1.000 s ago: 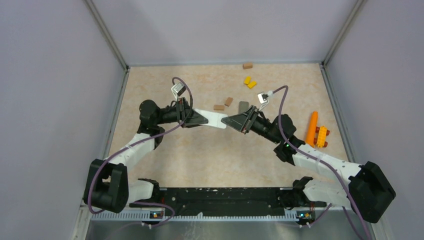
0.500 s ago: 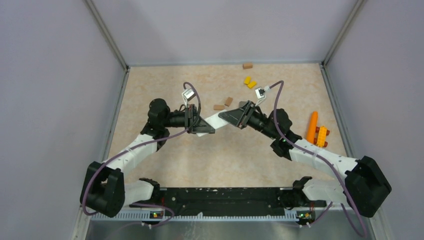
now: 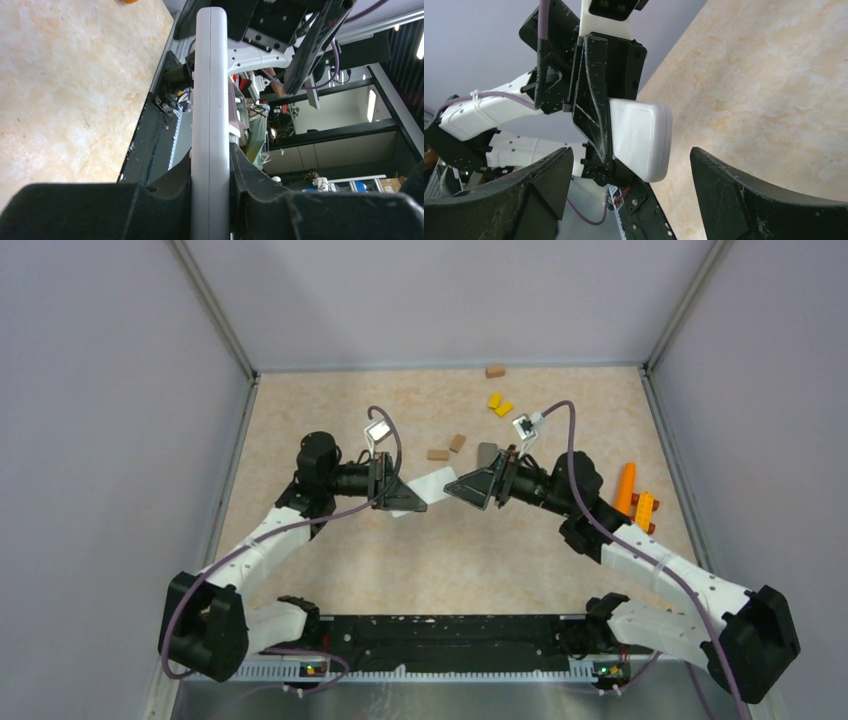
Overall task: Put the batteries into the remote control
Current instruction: Load the battery cover into the remote control.
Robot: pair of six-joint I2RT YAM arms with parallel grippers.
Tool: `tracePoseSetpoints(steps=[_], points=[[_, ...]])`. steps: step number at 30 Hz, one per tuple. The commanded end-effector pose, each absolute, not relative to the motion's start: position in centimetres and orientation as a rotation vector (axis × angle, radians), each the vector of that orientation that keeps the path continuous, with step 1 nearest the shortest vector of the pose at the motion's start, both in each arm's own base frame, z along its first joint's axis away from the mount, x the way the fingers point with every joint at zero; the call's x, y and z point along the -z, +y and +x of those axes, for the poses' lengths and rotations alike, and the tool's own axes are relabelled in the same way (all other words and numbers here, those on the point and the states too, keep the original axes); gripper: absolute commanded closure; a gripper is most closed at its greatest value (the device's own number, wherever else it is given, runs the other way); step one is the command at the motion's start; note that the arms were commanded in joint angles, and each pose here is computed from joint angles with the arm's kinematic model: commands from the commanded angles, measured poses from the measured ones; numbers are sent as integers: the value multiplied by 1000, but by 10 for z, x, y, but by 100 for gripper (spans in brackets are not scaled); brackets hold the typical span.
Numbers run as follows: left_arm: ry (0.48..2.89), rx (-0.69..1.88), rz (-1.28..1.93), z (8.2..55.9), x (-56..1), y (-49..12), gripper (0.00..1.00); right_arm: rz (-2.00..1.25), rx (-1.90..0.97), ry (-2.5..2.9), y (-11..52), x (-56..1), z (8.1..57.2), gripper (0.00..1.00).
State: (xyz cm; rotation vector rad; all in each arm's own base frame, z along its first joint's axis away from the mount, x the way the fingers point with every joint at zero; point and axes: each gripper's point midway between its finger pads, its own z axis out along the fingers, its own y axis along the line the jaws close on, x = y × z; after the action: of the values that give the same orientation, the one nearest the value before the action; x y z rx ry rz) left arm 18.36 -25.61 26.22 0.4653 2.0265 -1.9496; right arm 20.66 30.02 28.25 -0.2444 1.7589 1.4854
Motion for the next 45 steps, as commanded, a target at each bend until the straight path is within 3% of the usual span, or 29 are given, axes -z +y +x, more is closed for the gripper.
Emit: tracePoseSetpoints(steps=[1,7,16,20,26,28,34,36,40,45], points=[[1914,1890,678,166,-283,-249,100,-479,-1500,1711,299,-312,194,12],[1838,1850,818,147,-292,-242,100,-677,-1512,1733,309,-308,188,17],[1821,1866,864,140,-295,-240,99,-803,-1631,1716,327,-316,186,70],[1861,1818,722,161,-306,-245,72,-719,-1642,1721,328,-315,192,98],[1797,1827,488,185,-328,-250,28,-409,-1605,1635,316,-332,216,100],[1771,1828,419,192,-331,-250,25,-327,-1600,1606,311,-337,220,100],[1751,1811,273,207,-333,-248,27,-166,-1597,1537,296,-351,227,100],[1746,1812,268,207,-334,-247,33,-138,-1604,1532,294,-352,228,100],[1739,1828,271,207,-336,-247,56,-152,-1627,1548,298,-350,227,100],[1736,1844,260,208,-337,-246,59,-169,-1656,1562,301,-345,223,100]])
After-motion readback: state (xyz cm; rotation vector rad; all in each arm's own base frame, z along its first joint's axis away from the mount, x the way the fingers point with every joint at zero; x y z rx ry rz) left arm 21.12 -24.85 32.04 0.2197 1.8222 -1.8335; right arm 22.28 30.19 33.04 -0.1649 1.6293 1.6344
